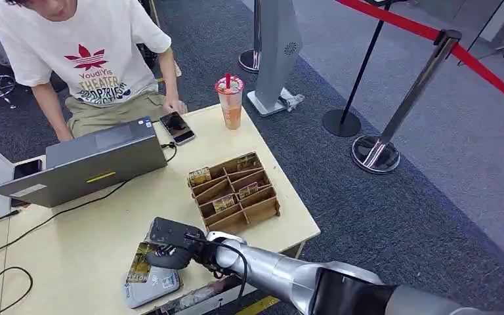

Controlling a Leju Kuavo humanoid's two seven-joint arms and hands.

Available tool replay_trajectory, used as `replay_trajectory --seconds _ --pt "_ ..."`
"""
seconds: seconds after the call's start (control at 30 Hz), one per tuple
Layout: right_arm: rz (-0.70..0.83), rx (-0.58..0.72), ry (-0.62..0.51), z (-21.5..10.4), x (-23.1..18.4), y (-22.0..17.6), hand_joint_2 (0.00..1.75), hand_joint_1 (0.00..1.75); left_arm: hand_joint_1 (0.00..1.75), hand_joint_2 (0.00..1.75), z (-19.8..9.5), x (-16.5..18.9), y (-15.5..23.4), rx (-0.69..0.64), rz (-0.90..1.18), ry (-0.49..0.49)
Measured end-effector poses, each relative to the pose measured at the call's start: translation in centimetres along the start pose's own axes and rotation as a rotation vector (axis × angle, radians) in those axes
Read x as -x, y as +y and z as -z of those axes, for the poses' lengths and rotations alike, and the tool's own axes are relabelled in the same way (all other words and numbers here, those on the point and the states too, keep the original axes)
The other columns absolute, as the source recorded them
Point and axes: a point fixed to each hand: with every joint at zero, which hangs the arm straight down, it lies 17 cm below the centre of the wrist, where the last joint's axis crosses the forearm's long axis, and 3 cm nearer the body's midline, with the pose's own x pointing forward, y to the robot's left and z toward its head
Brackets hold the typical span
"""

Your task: Pass the card to the sensor for recognition and then transmit it.

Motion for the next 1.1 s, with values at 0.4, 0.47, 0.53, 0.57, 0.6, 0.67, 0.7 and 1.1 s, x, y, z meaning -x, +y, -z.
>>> replay_trajectory --seconds 0.4,0.47,0.53,0.57,0.6,0.67,0.7,1.1 --pt "-0.042 -0.027 0.121 0.1 3.2 0.3 1.75 1.75 0.0 0.0 0.0 0.0 0.1 -0.002 -0.001 0.003" --pt "-0.07 -0.027 0.144 0.0 3.7 0.1 1.75 1.75 0.0 0.0 0.0 0.1 0.1 -0.002 -0.001 0.008" --pt "-0.083 -0.03 0.162 -0.2 4.4 0.2 1.75 1.75 0.0 0.0 0.0 0.2 0.1 -0.002 -0.001 0.011" --pt "-0.089 -0.033 0.167 -0.3 4.6 0.2 1.75 1.75 0.0 0.0 0.0 0.2 0.1 -0.002 -0.001 0.01" --pt "-0.093 -0.034 0.17 -0.3 4.7 0.2 1.75 1.75 0.0 0.0 0.0 0.2 0.1 -0.002 -0.002 0.01" --pt "-0.101 -0.038 0.179 -0.3 4.9 0.1 1.75 1.75 0.0 0.0 0.0 0.2 0.1 -0.003 -0.005 0.011" --pt "-0.104 -0.041 0.182 -0.3 4.9 0.1 1.75 1.75 0.0 0.0 0.0 0.2 0.1 -0.003 -0.005 0.011" --pt "-0.124 -0.043 0.209 -0.4 5.4 -0.5 1.75 1.75 0.0 0.0 0.0 0.2 0.1 -0.003 -0.005 0.011"
